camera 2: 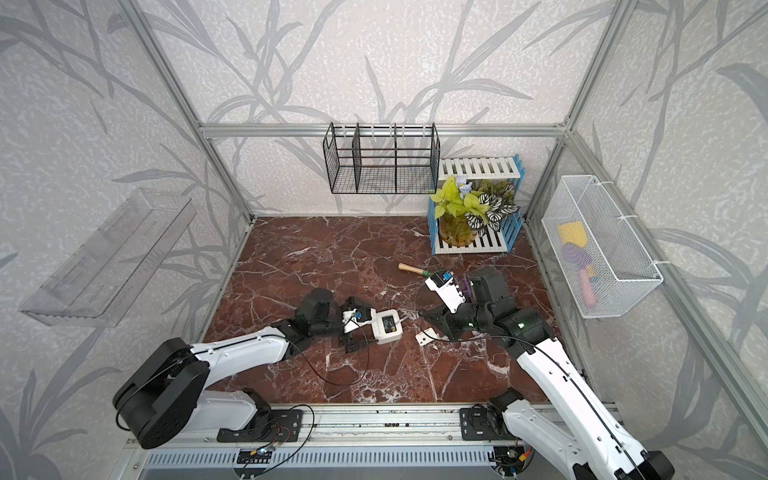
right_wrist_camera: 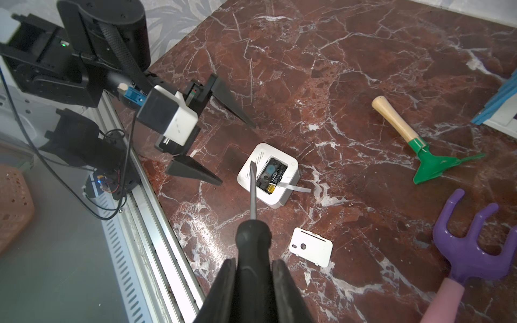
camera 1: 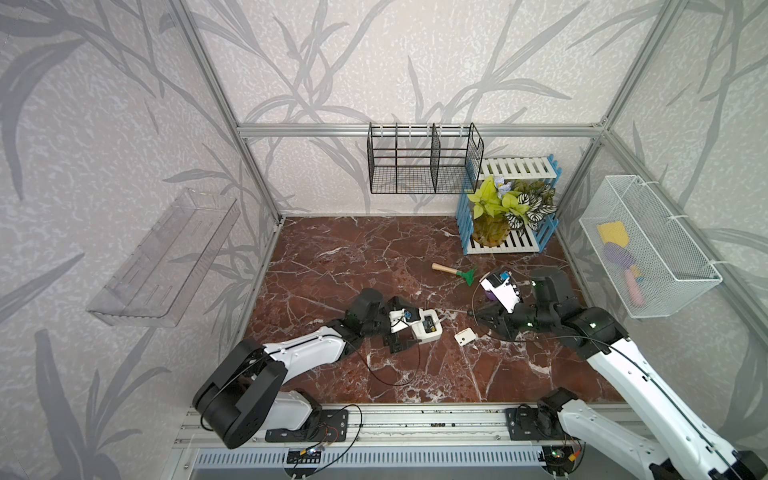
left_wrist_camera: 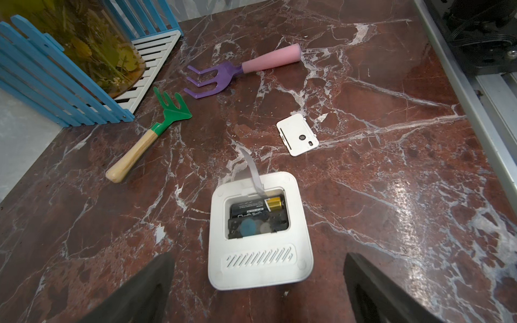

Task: Remove the battery from the alarm
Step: Pick up the alarm from the center of the board.

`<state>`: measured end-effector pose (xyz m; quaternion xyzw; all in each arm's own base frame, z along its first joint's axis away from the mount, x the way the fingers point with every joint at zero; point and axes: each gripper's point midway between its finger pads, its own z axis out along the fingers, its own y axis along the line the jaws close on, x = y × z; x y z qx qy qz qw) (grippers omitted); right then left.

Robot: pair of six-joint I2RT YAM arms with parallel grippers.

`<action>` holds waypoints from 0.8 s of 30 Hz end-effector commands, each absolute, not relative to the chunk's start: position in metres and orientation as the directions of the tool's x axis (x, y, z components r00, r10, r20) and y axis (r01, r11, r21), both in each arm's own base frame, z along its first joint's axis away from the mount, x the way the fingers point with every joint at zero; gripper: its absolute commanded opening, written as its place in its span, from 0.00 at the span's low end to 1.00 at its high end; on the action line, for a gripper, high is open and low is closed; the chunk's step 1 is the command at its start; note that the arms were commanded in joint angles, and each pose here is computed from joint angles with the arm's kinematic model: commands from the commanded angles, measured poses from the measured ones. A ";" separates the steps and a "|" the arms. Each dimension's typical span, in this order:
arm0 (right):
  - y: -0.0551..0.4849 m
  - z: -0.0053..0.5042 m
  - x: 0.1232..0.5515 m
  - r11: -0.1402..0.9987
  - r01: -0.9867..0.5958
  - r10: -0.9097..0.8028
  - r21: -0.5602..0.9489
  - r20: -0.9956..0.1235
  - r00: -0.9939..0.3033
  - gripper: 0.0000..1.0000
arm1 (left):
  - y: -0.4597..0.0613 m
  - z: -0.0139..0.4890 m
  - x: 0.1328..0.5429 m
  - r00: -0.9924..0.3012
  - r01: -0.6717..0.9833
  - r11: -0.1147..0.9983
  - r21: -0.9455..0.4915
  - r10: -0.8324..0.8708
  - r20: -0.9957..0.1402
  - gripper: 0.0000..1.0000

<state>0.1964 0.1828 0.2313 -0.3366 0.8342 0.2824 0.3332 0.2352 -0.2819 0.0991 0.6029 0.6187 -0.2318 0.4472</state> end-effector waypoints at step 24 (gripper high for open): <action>0.191 0.198 0.193 0.593 -0.752 -0.419 0.288 -0.687 -0.593 0.00 | -0.294 0.042 0.259 -0.002 0.942 0.295 0.162 0.486 -0.874 1.00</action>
